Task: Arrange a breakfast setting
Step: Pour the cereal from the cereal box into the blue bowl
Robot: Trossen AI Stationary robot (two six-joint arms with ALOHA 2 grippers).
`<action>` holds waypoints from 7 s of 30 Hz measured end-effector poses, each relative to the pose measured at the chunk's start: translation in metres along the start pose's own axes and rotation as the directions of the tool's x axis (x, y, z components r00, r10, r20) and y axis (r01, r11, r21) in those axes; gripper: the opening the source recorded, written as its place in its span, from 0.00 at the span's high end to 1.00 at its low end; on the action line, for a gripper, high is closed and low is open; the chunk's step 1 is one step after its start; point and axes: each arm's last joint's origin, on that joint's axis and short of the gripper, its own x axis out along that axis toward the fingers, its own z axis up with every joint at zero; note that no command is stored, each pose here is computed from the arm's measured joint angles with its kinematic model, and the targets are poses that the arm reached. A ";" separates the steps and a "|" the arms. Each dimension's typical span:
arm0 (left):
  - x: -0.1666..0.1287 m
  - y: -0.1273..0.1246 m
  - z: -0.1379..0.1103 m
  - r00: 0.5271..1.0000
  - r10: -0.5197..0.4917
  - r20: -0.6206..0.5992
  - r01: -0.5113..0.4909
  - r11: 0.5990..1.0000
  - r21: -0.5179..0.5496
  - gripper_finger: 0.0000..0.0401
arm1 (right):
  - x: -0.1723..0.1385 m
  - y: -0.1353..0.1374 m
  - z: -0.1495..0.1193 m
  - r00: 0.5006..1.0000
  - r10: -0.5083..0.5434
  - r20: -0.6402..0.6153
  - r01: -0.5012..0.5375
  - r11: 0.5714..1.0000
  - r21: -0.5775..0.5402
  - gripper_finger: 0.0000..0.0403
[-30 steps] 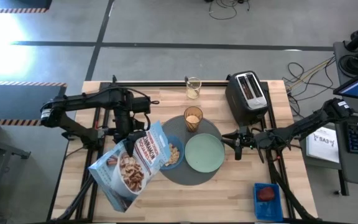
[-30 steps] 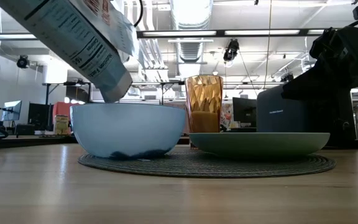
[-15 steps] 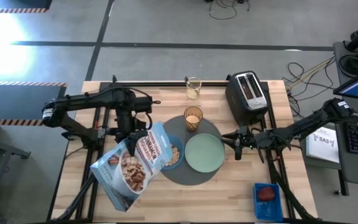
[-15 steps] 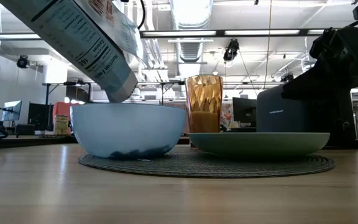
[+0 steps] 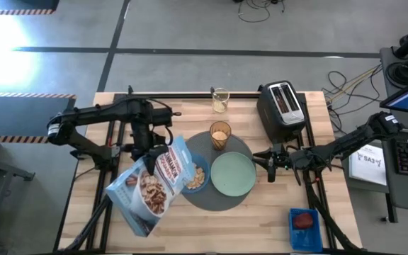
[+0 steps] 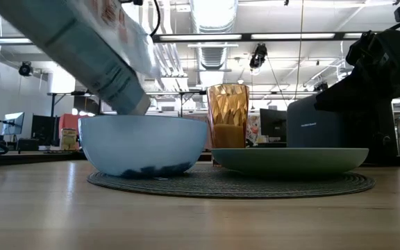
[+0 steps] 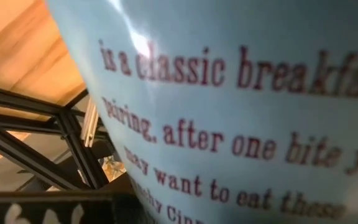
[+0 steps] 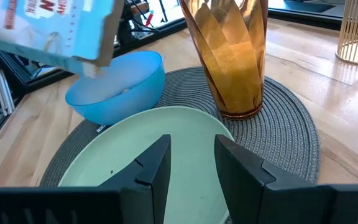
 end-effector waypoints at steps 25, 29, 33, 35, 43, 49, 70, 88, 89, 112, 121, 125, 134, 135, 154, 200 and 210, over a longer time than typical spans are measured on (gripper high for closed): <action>0.000 0.011 0.010 0.999 -0.037 -0.032 0.035 0.997 -0.067 0.69 | 0.000 0.000 0.000 1.000 0.000 0.000 0.000 1.000 0.000 0.72; 0.000 0.011 0.010 0.999 -0.037 -0.032 0.035 0.997 -0.067 0.69 | 0.000 0.000 0.000 1.000 0.000 0.000 0.000 1.000 0.000 0.72; -0.005 0.012 0.012 0.999 -0.052 -0.014 0.050 0.995 -0.082 0.69 | 0.000 0.000 0.000 1.000 0.000 0.000 0.000 1.000 0.000 0.72; -0.005 0.013 0.012 0.999 -0.037 0.003 0.037 0.996 -0.079 0.69 | 0.000 0.000 0.000 1.000 0.000 0.000 0.000 1.000 0.000 0.72; -0.006 0.016 0.014 0.999 -0.052 -0.002 0.051 0.990 -0.128 0.69 | 0.000 0.000 0.000 1.000 0.000 0.000 0.000 1.000 0.000 0.72; -0.006 0.016 0.015 0.999 -0.044 0.002 0.044 0.991 -0.124 0.69 | 0.000 0.000 0.000 1.000 0.000 0.000 0.000 1.000 0.000 0.72; -0.008 -0.005 -0.007 0.993 -0.105 -0.060 0.104 0.994 -0.016 0.69 | 0.000 0.000 0.000 1.000 0.000 0.000 0.000 1.000 0.000 0.72; 0.000 -0.011 -0.015 0.987 -0.105 -0.123 0.096 0.992 -0.082 0.77 | 0.000 0.000 0.000 1.000 0.000 0.001 0.000 1.000 0.000 0.72; 0.000 -0.011 -0.015 0.987 -0.102 -0.121 0.092 0.992 -0.090 0.77 | 0.000 0.000 0.000 1.000 0.000 0.000 0.000 1.000 0.000 0.72; -0.002 -0.023 -0.028 0.981 -0.121 -0.151 0.094 0.981 -0.171 0.77 | 0.000 0.000 0.000 1.000 0.000 0.000 0.000 1.000 0.000 0.72; 0.005 -0.026 -0.024 0.973 -0.121 -0.197 0.085 0.980 -0.180 0.77 | 0.000 0.000 0.000 1.000 0.000 0.000 0.000 1.000 0.000 0.72; 0.010 -0.028 -0.025 0.968 -0.114 -0.225 0.075 0.982 -0.175 0.77 | 0.000 0.000 0.000 1.000 0.000 0.000 0.000 1.000 0.000 0.72; 0.011 -0.030 -0.026 0.967 -0.110 -0.230 0.070 0.983 -0.172 0.77 | 0.000 0.000 0.000 1.000 0.001 0.001 -0.001 1.000 0.000 0.72; 0.010 -0.030 -0.026 0.967 -0.110 -0.229 0.071 0.983 -0.172 0.77 | 0.000 0.000 0.000 1.000 0.000 0.001 0.000 1.000 0.001 0.72; 0.006 -0.030 -0.025 0.989 -0.084 -0.124 0.074 0.994 -0.083 0.77 | 0.000 0.000 0.000 1.000 0.000 0.000 0.000 1.000 0.000 0.72; -0.015 0.012 -0.095 0.697 0.243 0.675 -0.491 0.847 0.202 0.81 | 0.000 0.000 0.000 1.000 0.000 0.000 0.000 1.000 0.000 0.72; -0.018 0.045 -0.116 0.353 0.238 0.905 -0.662 0.747 0.061 0.81 | 0.000 0.000 0.000 1.000 0.000 0.001 0.000 1.000 0.000 0.72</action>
